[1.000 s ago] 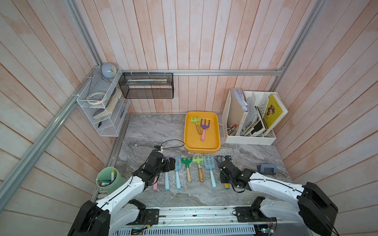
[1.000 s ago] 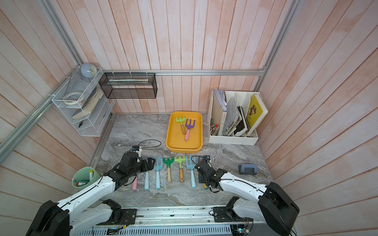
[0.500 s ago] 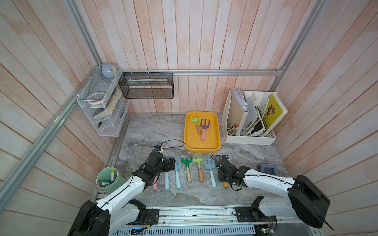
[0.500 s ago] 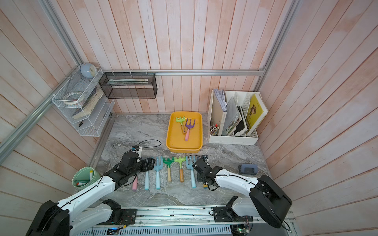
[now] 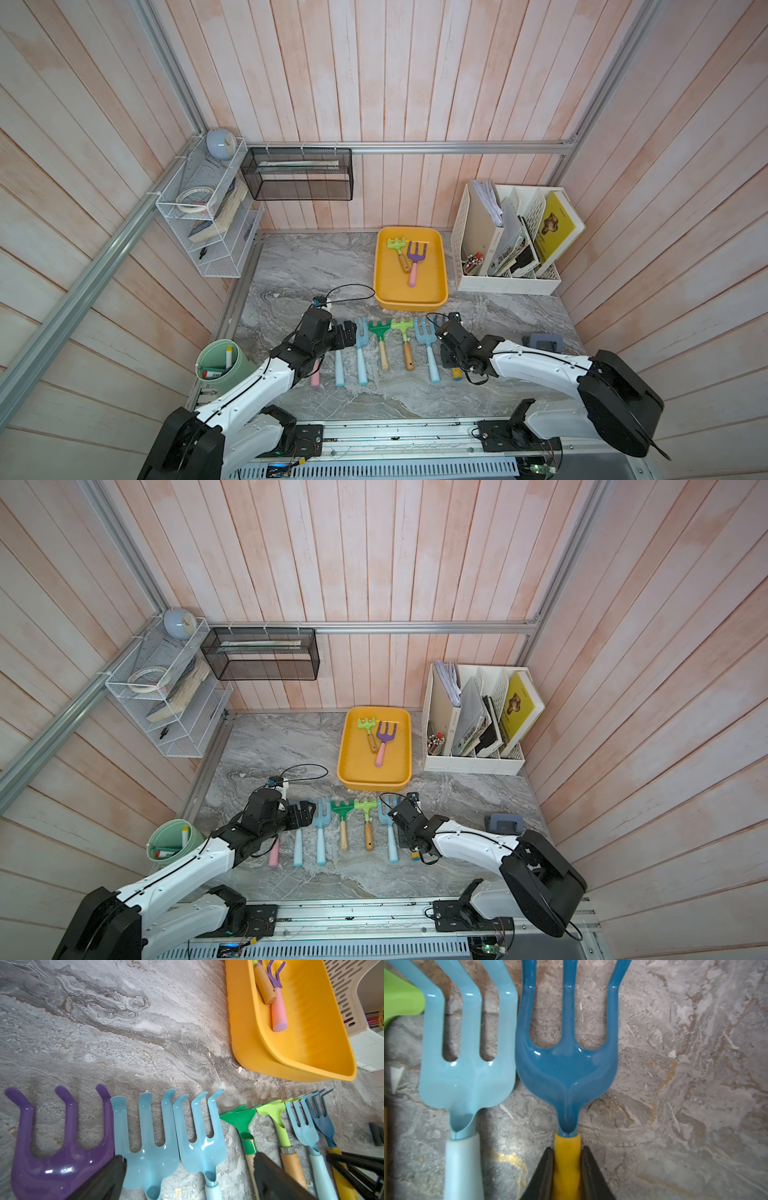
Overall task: Take the hand rake out of the storage box
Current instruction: Place the rake at the center of the board.
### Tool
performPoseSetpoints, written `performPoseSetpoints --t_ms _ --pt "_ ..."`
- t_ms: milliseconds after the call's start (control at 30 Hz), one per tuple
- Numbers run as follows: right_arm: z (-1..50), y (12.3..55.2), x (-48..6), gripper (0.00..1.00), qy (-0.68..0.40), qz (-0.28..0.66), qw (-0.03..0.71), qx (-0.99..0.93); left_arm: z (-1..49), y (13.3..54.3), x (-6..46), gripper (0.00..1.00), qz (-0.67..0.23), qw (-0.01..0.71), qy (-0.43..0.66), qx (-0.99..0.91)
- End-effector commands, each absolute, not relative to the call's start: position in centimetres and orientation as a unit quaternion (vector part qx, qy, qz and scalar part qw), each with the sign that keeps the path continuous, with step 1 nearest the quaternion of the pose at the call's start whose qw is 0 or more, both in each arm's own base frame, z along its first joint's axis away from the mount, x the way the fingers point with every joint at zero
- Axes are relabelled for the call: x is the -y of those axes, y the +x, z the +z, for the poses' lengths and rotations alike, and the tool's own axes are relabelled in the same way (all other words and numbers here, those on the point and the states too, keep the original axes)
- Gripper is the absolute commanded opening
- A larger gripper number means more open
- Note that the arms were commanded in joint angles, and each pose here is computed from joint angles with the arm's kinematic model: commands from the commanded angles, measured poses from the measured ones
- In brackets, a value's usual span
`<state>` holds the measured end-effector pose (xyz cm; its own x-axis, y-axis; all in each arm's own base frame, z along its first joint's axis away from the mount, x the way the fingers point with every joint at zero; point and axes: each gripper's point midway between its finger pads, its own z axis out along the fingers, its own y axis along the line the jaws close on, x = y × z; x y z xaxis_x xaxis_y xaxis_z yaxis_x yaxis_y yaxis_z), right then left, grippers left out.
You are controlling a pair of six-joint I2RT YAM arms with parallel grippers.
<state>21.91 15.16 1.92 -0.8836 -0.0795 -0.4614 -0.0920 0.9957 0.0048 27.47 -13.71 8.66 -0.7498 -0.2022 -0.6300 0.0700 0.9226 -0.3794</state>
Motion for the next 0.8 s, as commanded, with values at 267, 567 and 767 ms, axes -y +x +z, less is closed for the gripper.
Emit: performPoseSetpoints --t_ms 267,567,767 --pt "3.1 22.8 -15.3 0.38 -0.042 0.007 0.25 -0.967 8.6 27.7 13.9 1.0 -0.196 0.354 -0.028 -0.914" --pt "10.8 26.7 -18.7 0.54 -0.068 0.045 0.334 -0.939 8.6 27.7 13.9 1.0 -0.197 0.353 -0.027 -0.914" --pt "17.3 33.0 -24.2 0.66 -0.049 0.123 0.424 -0.896 8.9 27.5 13.8 1.0 -0.199 0.357 -0.028 -0.912"
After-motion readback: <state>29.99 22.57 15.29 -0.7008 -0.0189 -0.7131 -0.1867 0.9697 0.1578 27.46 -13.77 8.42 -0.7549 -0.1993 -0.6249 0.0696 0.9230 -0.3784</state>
